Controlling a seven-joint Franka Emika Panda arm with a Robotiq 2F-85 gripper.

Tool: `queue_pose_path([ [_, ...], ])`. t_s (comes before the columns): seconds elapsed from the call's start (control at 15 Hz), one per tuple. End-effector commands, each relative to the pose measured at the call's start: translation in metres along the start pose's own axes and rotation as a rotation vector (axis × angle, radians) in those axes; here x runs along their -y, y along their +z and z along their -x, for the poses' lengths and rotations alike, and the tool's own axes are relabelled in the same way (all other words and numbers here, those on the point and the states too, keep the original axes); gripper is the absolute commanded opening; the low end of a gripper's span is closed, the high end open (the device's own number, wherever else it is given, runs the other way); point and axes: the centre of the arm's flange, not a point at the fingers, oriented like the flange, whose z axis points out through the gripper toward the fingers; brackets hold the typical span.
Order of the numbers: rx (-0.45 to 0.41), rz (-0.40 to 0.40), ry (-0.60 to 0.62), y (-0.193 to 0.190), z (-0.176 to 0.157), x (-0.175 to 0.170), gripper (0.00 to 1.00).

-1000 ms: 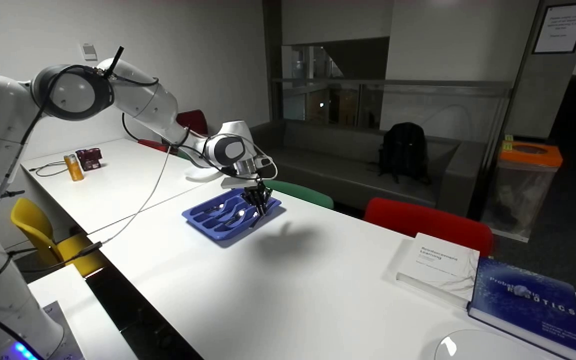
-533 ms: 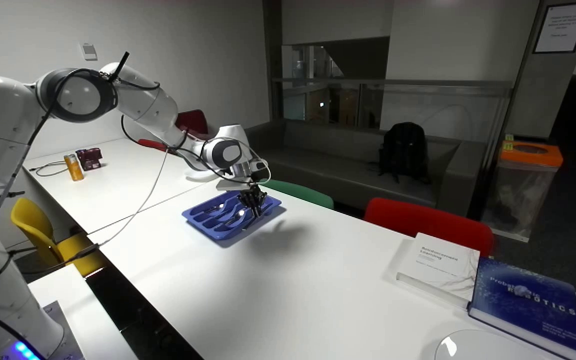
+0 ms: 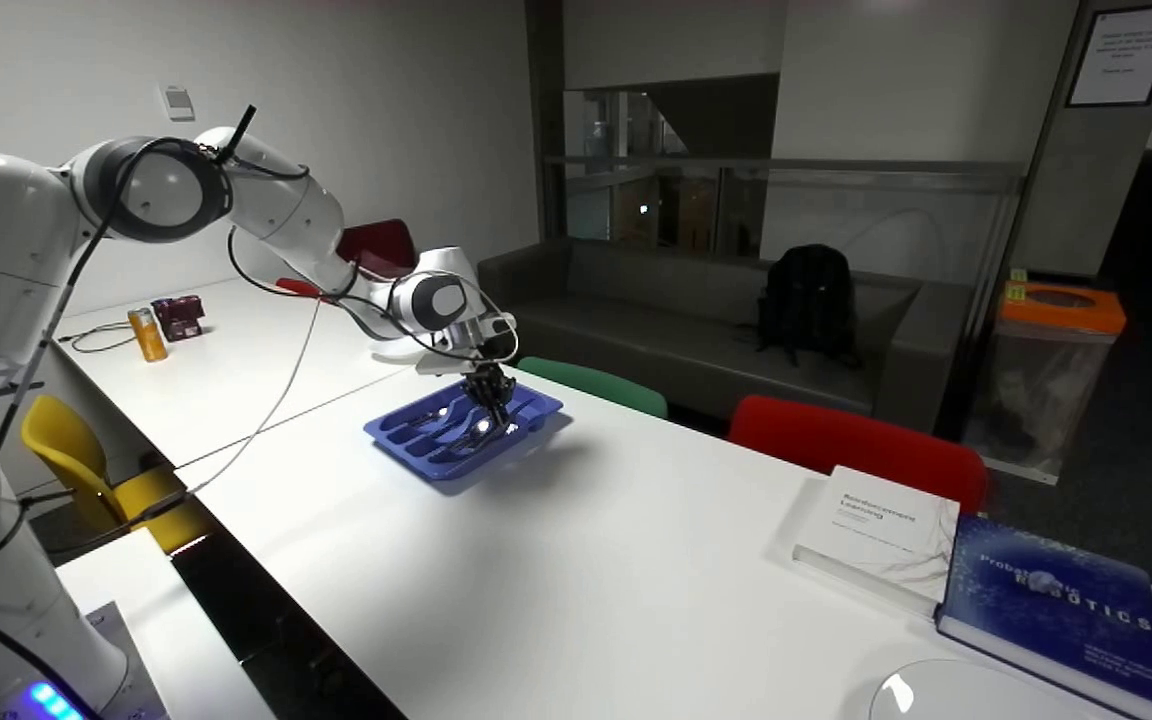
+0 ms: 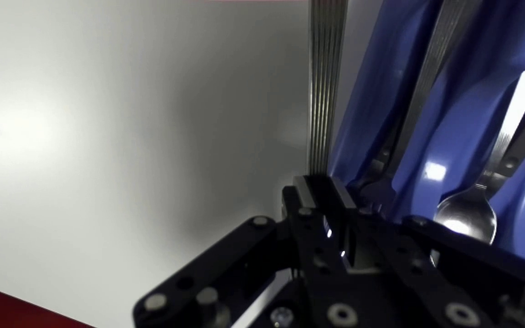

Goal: Pick up the silver cutlery from the counter and place it on the blue tray

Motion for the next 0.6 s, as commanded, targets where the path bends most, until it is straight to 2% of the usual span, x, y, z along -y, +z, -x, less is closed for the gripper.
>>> queue_pose_path([
  [0.0,-0.006,0.054,0.042,-0.013,-0.006,0.012,0.03],
  [0.27,-0.002,0.056,0.052,-0.020,-0.010,0.024,0.03],
  [0.53,0.030,0.027,-0.003,-0.025,-0.012,0.036,0.03],
])
